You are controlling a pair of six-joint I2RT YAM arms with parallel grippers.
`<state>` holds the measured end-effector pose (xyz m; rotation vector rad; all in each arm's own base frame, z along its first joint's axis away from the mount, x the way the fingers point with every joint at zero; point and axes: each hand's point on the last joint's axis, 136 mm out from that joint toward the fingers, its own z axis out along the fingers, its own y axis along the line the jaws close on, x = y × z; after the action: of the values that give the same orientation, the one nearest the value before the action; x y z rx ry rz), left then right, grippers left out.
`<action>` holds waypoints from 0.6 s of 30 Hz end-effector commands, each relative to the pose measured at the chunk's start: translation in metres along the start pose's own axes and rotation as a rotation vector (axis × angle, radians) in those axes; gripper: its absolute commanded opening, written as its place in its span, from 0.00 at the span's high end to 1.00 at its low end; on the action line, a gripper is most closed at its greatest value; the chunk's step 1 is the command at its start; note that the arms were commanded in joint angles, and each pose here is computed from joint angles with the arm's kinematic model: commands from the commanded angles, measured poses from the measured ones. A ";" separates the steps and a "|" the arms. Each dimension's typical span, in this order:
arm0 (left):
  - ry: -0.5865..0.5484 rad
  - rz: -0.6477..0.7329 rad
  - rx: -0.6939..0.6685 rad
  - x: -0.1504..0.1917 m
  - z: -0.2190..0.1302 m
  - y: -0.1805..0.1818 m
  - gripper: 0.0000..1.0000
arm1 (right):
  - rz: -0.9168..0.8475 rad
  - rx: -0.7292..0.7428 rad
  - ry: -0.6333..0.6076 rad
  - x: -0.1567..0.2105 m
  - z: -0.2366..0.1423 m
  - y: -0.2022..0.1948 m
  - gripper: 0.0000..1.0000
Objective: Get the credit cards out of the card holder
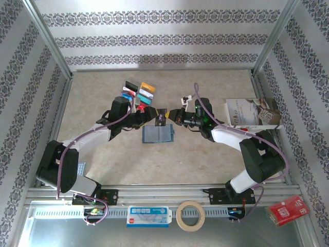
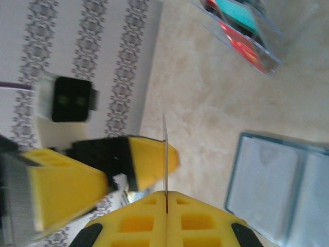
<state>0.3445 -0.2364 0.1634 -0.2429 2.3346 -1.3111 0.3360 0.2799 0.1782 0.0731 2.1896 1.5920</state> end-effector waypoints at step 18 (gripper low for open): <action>-0.089 -0.079 0.339 -0.019 -0.030 -0.071 0.62 | 0.074 -0.248 -0.051 -0.044 -0.005 0.061 1.00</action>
<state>0.3409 -0.2455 0.2216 -0.3213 2.0927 -1.6145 0.3586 0.2832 0.2281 0.1687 2.0235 1.8220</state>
